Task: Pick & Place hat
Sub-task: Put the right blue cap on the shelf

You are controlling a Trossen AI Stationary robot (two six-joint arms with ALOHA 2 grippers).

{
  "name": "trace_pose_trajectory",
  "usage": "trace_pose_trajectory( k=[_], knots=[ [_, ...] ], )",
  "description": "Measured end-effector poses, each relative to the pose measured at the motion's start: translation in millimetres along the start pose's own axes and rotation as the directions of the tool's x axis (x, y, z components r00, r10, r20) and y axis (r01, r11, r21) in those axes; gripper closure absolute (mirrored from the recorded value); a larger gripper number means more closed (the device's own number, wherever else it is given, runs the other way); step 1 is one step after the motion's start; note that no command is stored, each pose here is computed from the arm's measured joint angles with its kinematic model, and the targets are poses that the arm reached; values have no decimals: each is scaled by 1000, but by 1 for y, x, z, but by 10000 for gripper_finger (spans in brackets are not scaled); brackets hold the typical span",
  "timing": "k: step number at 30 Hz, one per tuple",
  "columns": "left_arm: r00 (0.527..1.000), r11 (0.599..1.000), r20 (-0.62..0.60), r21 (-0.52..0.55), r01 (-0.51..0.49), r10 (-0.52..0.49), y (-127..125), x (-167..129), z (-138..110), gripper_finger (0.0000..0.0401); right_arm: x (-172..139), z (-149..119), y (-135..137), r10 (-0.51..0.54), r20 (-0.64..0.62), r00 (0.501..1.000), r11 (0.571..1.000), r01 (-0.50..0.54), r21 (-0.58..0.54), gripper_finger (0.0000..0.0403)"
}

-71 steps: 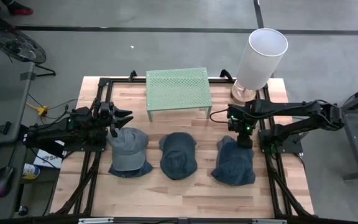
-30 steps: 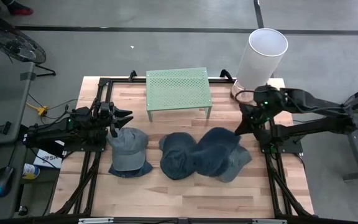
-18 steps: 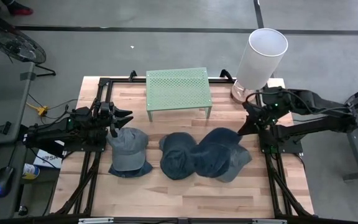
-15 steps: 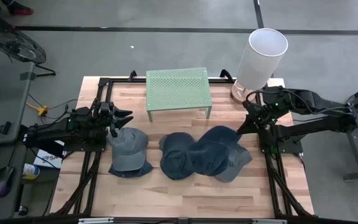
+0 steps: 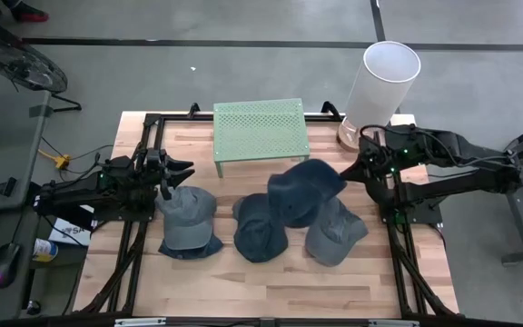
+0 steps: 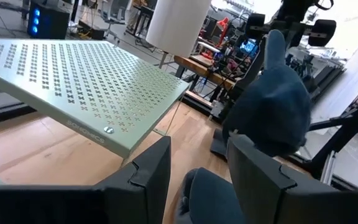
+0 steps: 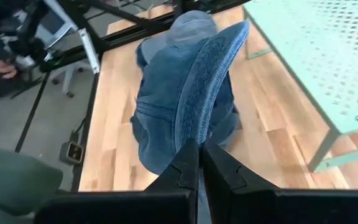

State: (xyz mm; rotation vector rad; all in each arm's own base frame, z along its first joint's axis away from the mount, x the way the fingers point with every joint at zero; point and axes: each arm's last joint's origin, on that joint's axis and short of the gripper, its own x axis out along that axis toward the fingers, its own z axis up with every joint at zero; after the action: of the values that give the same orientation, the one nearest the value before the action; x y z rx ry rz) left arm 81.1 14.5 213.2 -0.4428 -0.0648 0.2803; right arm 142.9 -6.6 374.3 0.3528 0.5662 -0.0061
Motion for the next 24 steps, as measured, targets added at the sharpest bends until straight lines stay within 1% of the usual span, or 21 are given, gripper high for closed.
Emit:
trace_pose_trajectory(
  k=[3,5,10,14,16,19,21,24],
  knots=[
    [1000,1000,19,-11,-3,4,0,0,2,245,0,1,-1,-36,19,999,999,36,17,402],
    [998,1000,57,-12,14,-13,-2,0,5,245,0,3,-1,-52,42,998,999,52,17,402],
    [986,995,142,60,78,-86,-10,8,16,245,-1,13,0,-74,157,985,997,77,-13,402],
    [979,996,188,70,63,-76,-14,22,21,240,-2,21,1,-107,257,961,991,123,-47,402],
    [974,996,213,64,63,-76,-16,29,23,228,-3,25,1,-134,298,945,985,159,-64,402],
    [961,995,258,54,86,-97,-23,40,35,199,-4,29,1,-184,350,919,971,225,-80,402],
    [961,994,256,31,103,-107,-29,47,43,176,-6,31,0,-217,384,897,960,268,-84,402],
    [966,995,237,19,100,-102,-39,62,57,144,-6,36,0,-254,429,867,944,318,-82,402]
  ],
)
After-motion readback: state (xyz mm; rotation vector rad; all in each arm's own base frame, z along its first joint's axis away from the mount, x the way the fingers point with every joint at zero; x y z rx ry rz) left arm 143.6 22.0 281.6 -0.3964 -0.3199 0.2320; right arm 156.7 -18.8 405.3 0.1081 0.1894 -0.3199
